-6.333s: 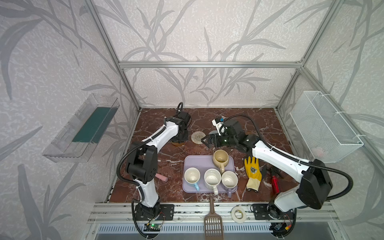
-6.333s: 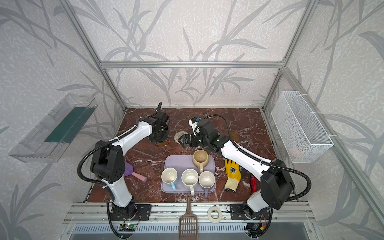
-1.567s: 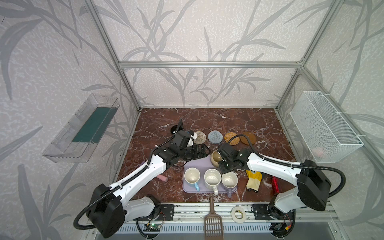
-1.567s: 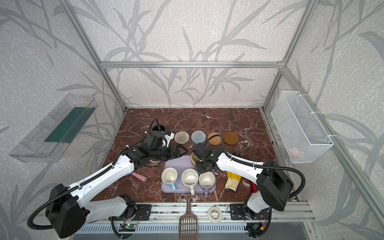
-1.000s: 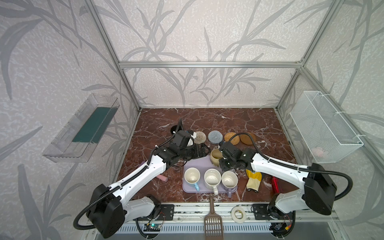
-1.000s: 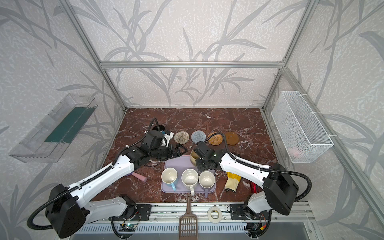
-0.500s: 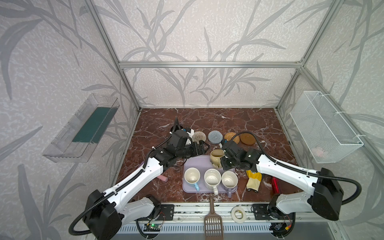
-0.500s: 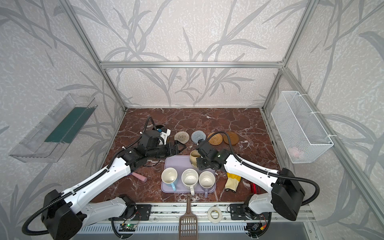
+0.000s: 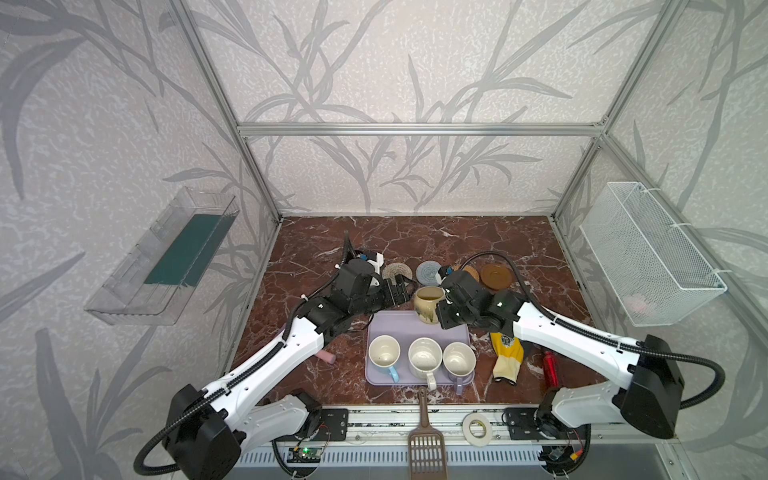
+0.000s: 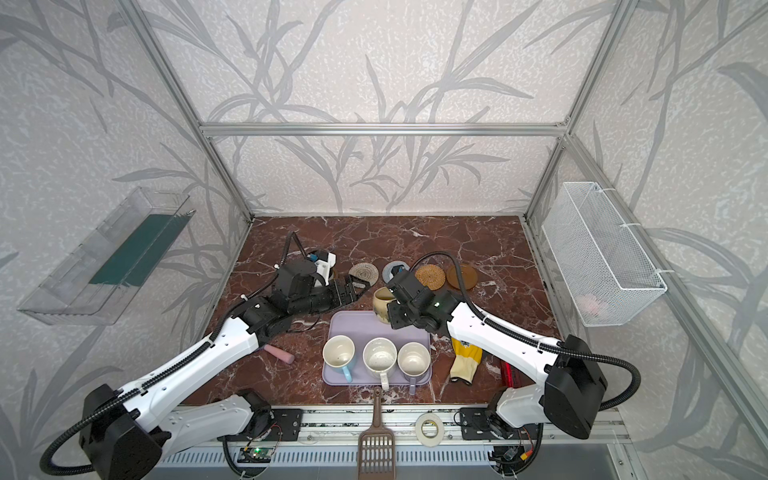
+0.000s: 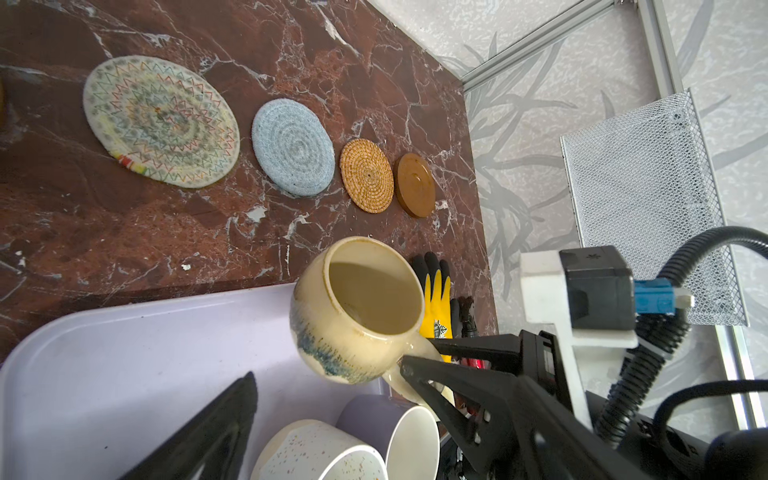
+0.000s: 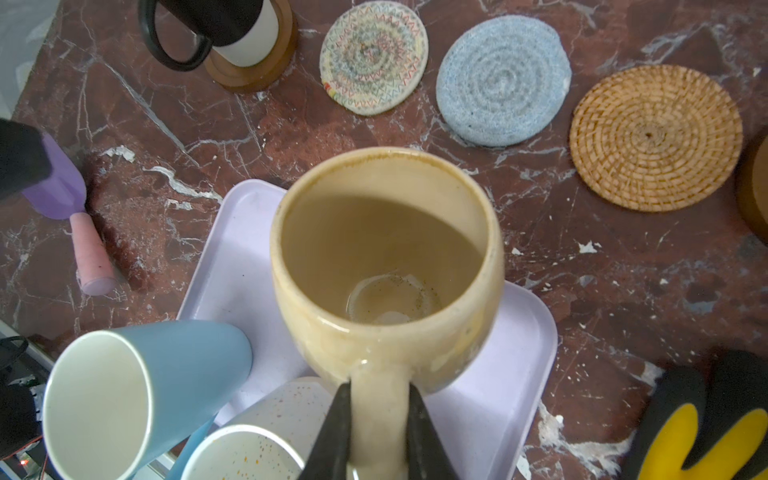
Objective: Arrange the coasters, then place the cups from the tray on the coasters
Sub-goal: 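Carry the cream mug with the right gripper to the multicolour woven coaster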
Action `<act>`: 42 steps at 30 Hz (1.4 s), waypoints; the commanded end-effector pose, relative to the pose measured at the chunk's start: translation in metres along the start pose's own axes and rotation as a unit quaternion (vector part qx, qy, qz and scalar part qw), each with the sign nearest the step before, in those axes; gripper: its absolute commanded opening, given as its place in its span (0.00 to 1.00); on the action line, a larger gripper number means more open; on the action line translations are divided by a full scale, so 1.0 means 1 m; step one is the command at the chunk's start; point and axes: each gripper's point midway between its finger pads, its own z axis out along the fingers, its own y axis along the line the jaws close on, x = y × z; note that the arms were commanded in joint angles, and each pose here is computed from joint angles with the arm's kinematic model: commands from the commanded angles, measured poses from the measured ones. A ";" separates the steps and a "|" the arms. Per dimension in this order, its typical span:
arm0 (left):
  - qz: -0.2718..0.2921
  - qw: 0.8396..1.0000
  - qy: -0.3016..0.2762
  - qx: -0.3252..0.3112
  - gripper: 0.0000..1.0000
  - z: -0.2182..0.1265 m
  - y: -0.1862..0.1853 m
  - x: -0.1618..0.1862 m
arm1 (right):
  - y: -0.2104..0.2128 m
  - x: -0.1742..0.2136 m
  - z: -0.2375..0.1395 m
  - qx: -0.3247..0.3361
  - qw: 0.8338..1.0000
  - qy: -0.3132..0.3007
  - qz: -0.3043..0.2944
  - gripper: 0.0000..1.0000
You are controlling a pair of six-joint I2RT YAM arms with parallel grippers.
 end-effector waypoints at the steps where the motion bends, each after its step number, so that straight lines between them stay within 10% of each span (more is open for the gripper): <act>1: 0.000 1.000 -0.019 -0.005 0.97 -0.001 0.003 -0.005 | 0.014 -0.039 -0.013 -0.020 0.998 -0.062 0.000 0.00; 42: -0.080 0.993 -0.072 -0.049 0.92 -0.018 0.063 -0.104 | 0.036 -0.199 0.103 0.111 0.973 -0.199 0.046 0.00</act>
